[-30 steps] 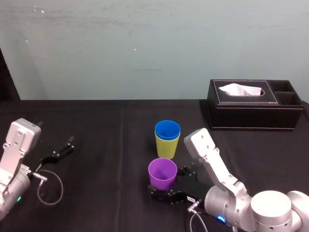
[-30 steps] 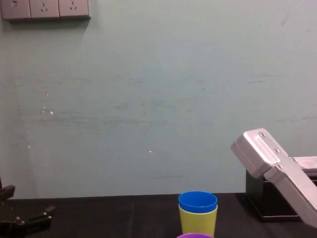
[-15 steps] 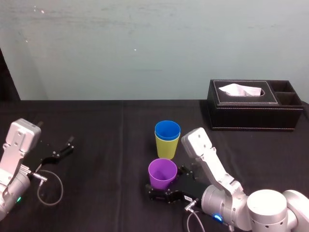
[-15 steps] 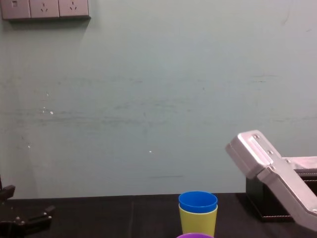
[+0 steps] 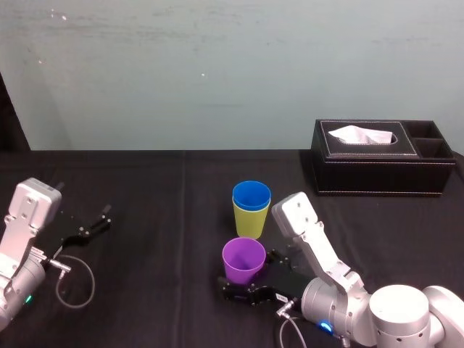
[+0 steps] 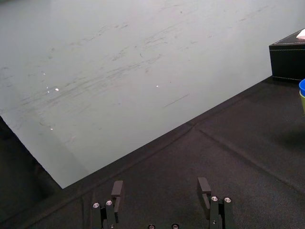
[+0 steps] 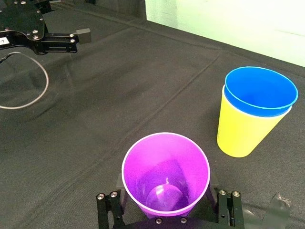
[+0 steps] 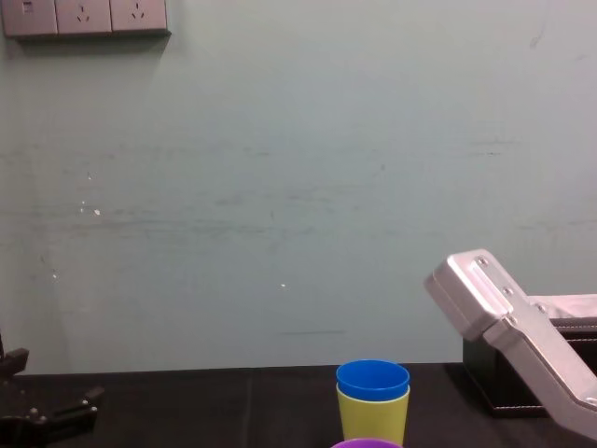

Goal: Stack the three plastic cups sequentially using one hand.

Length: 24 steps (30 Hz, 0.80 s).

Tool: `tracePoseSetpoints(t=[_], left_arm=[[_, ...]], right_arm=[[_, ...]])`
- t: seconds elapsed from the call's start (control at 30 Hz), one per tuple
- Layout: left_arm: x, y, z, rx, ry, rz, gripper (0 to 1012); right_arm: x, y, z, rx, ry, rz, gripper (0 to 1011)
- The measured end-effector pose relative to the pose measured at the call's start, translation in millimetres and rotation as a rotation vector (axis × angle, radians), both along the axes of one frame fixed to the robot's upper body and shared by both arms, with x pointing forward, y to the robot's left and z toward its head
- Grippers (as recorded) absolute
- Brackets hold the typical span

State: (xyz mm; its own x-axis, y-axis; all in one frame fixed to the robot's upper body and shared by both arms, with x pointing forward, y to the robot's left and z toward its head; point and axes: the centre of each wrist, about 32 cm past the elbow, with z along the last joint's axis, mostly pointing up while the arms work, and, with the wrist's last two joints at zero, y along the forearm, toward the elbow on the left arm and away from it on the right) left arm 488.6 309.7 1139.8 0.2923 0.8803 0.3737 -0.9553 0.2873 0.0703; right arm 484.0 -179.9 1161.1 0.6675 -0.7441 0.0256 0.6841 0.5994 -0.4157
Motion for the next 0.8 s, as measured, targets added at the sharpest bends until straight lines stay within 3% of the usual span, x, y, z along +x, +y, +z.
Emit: tracePoseSetpoints(t=[0.13,0.43,0.8], left_arm=[[0.0,0.0,0.0,0.0,0.0,0.0,1000],[0.0,0.0,0.0,0.0,0.0,0.0,1000],[0.0,0.0,0.0,0.0,0.0,0.0,1000]], right_arm=[[-0.2,0.1,0.3,0.0,0.0,0.001,964],[-0.4,0.1,0.5,0.001,0.0,0.002,726],[-1.6,0.2,1.9,-0.01,-0.01,0.002,715]])
